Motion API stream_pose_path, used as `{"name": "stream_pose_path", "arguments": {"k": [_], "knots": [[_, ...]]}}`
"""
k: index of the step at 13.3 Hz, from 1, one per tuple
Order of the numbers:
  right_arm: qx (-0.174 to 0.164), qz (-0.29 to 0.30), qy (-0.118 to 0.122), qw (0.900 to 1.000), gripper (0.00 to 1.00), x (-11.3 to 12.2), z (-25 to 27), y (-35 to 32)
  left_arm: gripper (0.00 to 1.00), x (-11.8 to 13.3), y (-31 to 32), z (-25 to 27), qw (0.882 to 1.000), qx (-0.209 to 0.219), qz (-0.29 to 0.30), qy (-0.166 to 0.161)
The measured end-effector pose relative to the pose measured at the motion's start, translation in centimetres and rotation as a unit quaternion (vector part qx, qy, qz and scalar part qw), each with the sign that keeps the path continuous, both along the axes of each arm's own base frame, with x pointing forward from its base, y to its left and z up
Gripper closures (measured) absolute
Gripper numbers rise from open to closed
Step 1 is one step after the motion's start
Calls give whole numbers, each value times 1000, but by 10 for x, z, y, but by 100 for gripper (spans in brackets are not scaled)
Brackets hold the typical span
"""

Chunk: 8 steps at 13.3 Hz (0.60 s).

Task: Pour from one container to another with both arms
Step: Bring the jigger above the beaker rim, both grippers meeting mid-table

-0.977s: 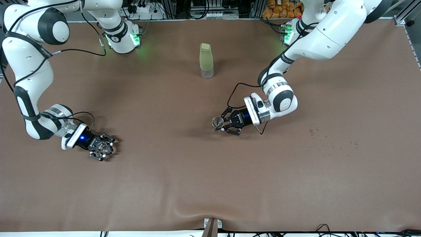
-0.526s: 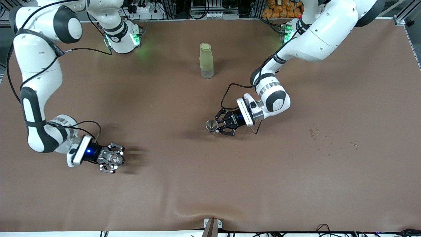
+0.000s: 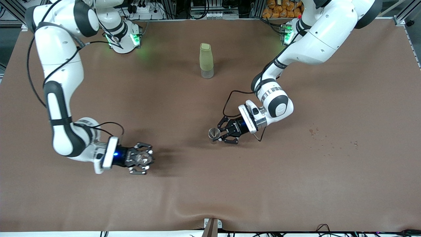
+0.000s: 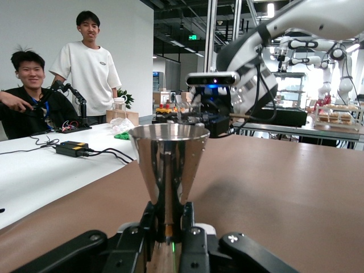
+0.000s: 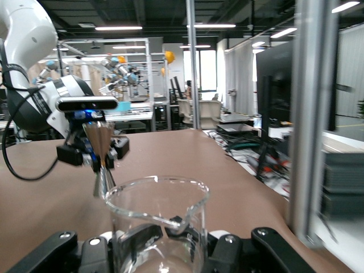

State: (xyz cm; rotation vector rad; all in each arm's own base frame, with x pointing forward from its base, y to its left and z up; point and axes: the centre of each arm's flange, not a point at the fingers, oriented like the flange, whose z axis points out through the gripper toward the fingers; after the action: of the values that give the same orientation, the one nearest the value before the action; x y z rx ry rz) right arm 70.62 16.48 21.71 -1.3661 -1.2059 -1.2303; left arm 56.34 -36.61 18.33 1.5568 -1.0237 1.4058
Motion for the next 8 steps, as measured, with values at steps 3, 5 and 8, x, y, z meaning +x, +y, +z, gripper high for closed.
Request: {"name": "stream_pose_path", "arguments": {"k": [3,5,8], "knots": [[7,1,-2,1000,88,-7,29,62,79,-1,-6,-1,1000,2,-6,-3],[10,12,3,1000,88,-15,43,93,79,0,-5,-1,1000,3,-5,-4],[15,25,2,1000,88,-23,62,118,79,1,-3,-2,1000,4,-4,-4]]}}
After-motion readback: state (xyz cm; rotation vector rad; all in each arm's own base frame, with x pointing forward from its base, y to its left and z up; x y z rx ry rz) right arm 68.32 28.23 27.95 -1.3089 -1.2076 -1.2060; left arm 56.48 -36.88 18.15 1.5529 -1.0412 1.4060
